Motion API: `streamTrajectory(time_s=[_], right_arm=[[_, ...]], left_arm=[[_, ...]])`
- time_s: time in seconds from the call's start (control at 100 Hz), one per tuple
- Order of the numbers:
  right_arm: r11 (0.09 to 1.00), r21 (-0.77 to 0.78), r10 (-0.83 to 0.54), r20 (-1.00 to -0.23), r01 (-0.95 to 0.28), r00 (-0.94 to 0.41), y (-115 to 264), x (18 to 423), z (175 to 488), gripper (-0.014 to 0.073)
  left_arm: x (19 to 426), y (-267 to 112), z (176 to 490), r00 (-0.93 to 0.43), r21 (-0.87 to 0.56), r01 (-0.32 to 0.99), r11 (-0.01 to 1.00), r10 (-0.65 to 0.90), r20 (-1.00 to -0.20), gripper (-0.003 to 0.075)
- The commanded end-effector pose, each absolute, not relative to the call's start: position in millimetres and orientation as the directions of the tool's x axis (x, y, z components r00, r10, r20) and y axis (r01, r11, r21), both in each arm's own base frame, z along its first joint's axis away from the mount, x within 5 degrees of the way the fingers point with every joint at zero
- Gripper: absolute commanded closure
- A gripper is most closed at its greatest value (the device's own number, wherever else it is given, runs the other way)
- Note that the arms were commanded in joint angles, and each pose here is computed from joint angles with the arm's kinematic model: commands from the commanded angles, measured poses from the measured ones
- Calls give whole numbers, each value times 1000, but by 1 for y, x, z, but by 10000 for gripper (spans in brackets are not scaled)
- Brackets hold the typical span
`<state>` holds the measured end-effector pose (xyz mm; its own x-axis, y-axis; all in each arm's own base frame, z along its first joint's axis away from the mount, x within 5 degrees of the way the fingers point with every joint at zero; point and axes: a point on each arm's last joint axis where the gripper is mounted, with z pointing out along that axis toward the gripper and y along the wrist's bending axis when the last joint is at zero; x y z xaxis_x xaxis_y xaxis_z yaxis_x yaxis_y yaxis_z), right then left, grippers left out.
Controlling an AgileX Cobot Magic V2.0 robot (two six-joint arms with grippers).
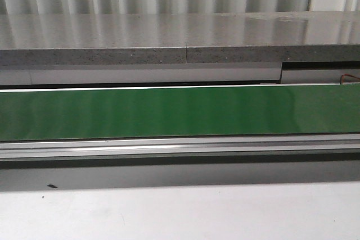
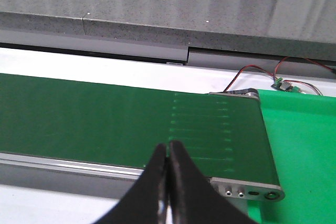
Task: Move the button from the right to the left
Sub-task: 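Lower the button into the blue tray and open the left gripper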
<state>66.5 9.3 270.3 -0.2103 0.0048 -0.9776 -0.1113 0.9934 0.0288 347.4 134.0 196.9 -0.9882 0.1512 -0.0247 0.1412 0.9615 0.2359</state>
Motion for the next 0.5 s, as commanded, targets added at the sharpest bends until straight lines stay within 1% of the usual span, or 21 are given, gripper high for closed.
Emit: streamTrajectory(time_s=[0.0,0.08,0.13,0.15,0.2,0.26,0.32,0.39,0.49], right_arm=[[994,19,7,-993,-105,-117,8,68,285,662],[994,19,7,-993,-105,-117,8,68,285,662],[994,19,7,-993,-105,-117,8,68,285,662],[994,19,7,-993,-105,-117,8,68,285,662],[994,19,7,-993,-105,-117,8,68,285,662],[994,19,7,-993,-105,-117,8,68,285,662],[994,19,7,-993,-105,-117,8,68,285,662],[994,19,7,-993,-105,-117,8,68,285,662],[994,19,7,-993,-105,-117,8,68,285,662]], left_arm=[[347,133,243,-975,283,30,959,91,-203,335],[345,130,259,-956,264,-38,964,42,-292,433],[342,126,270,-941,241,-58,969,27,-337,527],[342,125,273,-936,229,-65,971,19,-351,552],[338,120,285,-918,196,-86,977,-1,-397,653],[335,115,294,-894,157,-104,982,-23,-448,741],[331,108,306,-858,120,-117,986,-39,-513,741],[326,99,315,-825,94,-117,989,-44,-563,741],[319,83,321,-796,59,-100,993,-44,-603,741]])
